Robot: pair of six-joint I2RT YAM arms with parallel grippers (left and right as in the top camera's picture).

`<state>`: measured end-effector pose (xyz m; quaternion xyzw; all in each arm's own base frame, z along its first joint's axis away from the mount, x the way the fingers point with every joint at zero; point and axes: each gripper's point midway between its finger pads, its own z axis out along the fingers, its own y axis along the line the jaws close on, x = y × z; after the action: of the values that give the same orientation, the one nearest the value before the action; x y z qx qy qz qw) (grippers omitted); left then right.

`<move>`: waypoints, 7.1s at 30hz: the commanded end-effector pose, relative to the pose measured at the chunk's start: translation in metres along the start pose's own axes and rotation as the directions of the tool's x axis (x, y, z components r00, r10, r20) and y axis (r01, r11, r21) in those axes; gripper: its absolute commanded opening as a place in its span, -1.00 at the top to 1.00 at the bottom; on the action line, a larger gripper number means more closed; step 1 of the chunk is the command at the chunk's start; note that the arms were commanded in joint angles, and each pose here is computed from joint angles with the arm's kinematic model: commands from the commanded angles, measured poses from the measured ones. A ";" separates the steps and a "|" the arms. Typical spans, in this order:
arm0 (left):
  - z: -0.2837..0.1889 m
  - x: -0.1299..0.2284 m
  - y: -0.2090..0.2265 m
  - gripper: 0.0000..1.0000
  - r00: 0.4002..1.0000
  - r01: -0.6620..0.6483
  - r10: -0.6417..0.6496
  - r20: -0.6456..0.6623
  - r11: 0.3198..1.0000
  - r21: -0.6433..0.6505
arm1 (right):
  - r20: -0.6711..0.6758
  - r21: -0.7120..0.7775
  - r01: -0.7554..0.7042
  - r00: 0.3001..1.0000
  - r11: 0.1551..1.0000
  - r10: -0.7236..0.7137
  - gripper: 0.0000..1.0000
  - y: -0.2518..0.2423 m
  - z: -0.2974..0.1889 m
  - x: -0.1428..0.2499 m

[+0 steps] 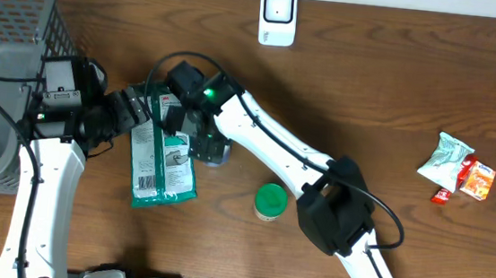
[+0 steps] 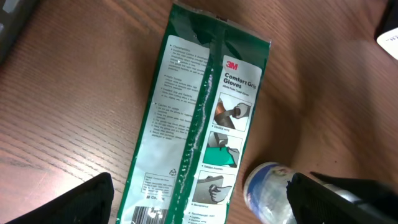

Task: Scan the item barcode
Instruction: 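Lift the white tub and carry it to the scanner, right gripper, then hold the white tub in front of the scanner window, then carry the white tub to the right table edge and lower it, then open the right gripper to release the white tub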

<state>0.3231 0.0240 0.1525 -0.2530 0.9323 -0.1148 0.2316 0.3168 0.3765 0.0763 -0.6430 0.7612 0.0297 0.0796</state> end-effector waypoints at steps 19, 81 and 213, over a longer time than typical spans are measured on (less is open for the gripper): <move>-0.006 -0.003 -0.001 -0.79 1.000 -0.006 0.006 0.018 1.000 0.006 | -0.007 -0.545 -0.756 0.436 0.362 0.900 0.97 -0.107 -0.118 0.059; -0.006 -0.003 -0.001 -0.78 1.000 -0.006 0.006 0.018 1.000 0.006 | 0.896 0.079 -0.978 0.154 0.192 0.416 0.98 -0.366 -0.090 0.035; -0.006 -0.003 -0.001 -0.79 1.000 -0.006 0.006 0.018 1.000 0.006 | -0.096 -0.467 -0.884 0.077 0.024 0.992 -0.82 -0.131 -0.131 0.302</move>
<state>0.3230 0.0239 0.1524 -0.2530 0.9323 -0.1148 0.2314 0.3800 -0.0061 0.1416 0.0885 0.9748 0.2040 -0.0195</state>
